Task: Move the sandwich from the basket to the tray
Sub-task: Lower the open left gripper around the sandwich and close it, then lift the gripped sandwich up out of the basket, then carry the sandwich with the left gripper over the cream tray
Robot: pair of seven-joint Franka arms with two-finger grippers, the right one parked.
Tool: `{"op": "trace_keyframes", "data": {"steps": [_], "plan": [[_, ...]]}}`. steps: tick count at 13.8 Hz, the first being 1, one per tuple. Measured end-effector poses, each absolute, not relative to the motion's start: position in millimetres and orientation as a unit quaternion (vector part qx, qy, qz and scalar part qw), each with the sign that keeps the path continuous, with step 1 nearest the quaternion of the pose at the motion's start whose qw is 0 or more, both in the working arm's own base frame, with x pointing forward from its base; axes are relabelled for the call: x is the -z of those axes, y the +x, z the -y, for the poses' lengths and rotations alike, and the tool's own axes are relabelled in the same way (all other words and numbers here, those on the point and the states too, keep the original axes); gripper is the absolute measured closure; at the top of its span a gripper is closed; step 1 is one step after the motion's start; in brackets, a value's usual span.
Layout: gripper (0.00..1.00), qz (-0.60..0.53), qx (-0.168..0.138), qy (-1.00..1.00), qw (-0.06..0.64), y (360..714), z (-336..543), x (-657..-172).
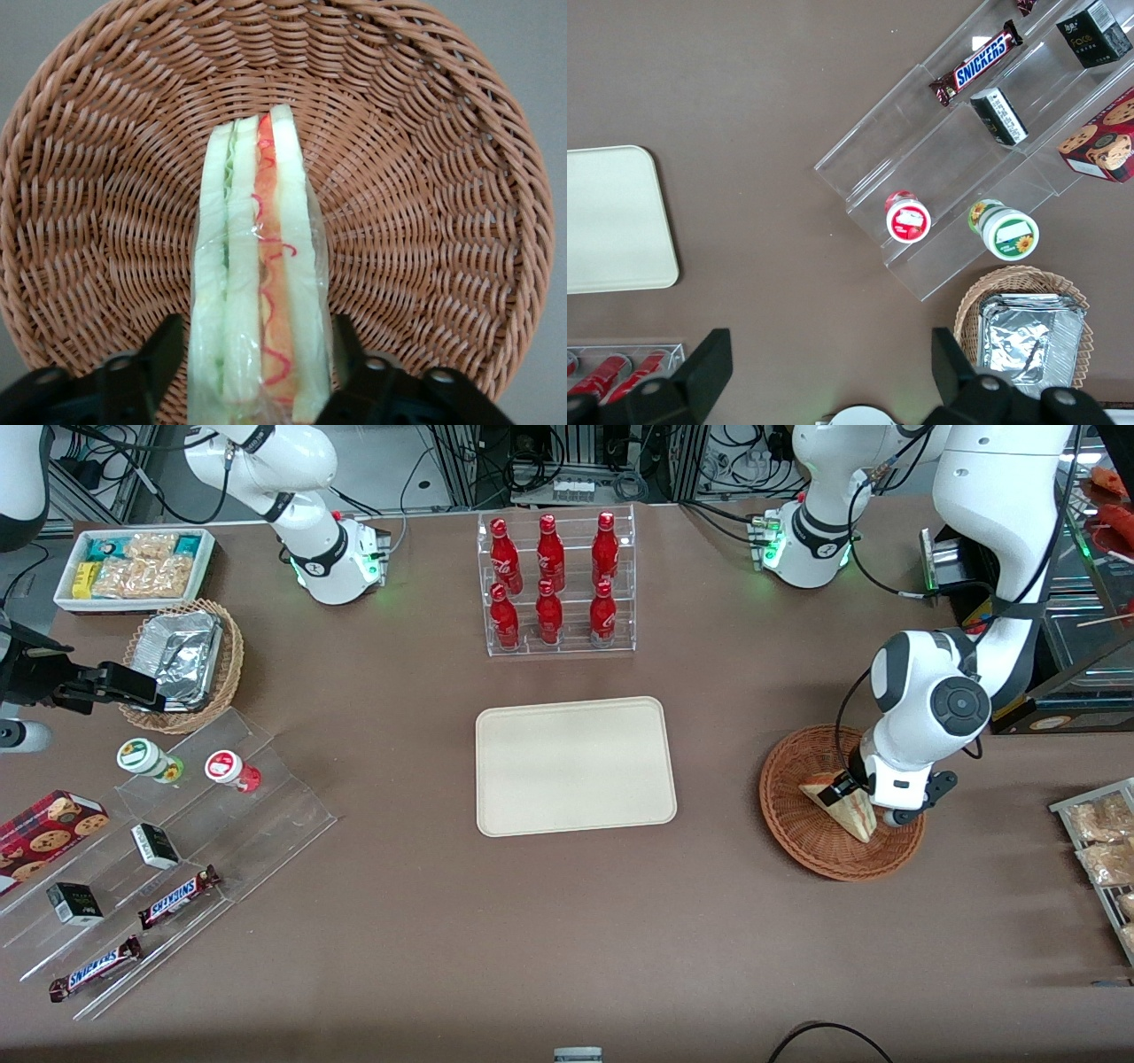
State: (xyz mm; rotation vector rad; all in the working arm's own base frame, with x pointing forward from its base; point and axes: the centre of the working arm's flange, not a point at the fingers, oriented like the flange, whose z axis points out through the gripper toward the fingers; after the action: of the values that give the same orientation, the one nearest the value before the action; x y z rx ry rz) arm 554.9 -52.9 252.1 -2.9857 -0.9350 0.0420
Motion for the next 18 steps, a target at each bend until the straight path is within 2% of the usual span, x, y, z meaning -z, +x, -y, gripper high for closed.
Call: {"op": "trace_keyframes", "data": {"steps": [1, 3, 5, 8, 11, 15, 18], "plan": [[0.41, 0.299, -0.013, -0.954, 0.006, 555, 52, -252], [0.60, 0.300, -0.012, -0.954, 0.006, 556, 51, -254], [0.67, 0.300, -0.011, -0.954, 0.006, 561, 52, -260], [0.73, 0.287, -0.035, -0.957, 0.027, 574, 56, -297], [0.84, 0.261, -0.047, -0.963, 0.047, 592, 83, -371], [0.84, 0.209, -0.014, -0.978, 0.025, 603, 166, -449], [0.84, 0.155, -0.006, -0.988, 0.003, 590, 245, -462]]}}
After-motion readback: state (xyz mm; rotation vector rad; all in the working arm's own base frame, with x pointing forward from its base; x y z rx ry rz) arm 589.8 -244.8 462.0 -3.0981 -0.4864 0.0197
